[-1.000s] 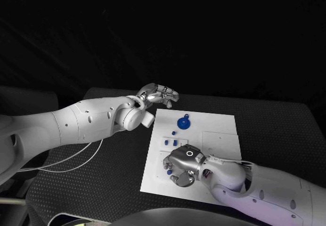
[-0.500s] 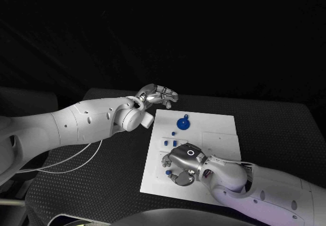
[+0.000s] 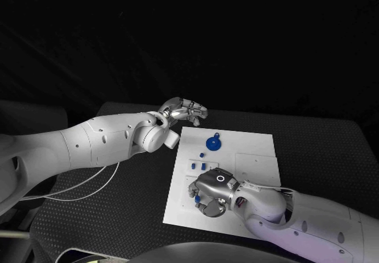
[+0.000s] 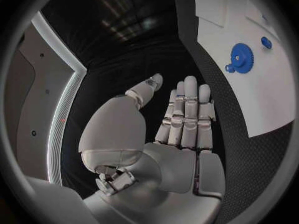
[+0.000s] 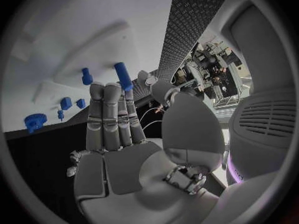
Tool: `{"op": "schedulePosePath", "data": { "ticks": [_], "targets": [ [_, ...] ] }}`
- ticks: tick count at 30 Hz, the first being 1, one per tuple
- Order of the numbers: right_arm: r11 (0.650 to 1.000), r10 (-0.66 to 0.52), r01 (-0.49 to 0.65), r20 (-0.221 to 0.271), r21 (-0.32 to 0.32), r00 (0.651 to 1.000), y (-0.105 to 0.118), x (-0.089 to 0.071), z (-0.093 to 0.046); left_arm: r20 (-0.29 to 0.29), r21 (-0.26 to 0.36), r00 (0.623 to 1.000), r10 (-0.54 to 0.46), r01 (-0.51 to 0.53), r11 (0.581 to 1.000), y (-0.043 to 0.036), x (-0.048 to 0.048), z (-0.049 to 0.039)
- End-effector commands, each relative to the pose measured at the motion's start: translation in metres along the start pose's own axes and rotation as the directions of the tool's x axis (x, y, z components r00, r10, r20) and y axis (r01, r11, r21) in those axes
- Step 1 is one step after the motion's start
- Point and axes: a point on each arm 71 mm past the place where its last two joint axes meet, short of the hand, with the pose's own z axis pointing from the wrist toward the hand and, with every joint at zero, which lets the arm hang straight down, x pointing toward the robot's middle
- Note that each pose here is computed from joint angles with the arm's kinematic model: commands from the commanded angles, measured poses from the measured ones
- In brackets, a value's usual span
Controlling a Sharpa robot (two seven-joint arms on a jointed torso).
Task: Assemble the parts on the task board
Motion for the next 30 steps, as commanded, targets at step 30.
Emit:
{"op": "schedulePosePath", "data": {
  "ticks": [30],
  "targets": [
    [1.0, 0.03, -0.03, 0.036, 0.006, 0.999, -0.0026, -0.0017, -0.0017, -0.014, 0.001, 1.0, -0.013, 0.013, 1.0, -0.0012, 0.0013, 0.0005]
  ]
}}
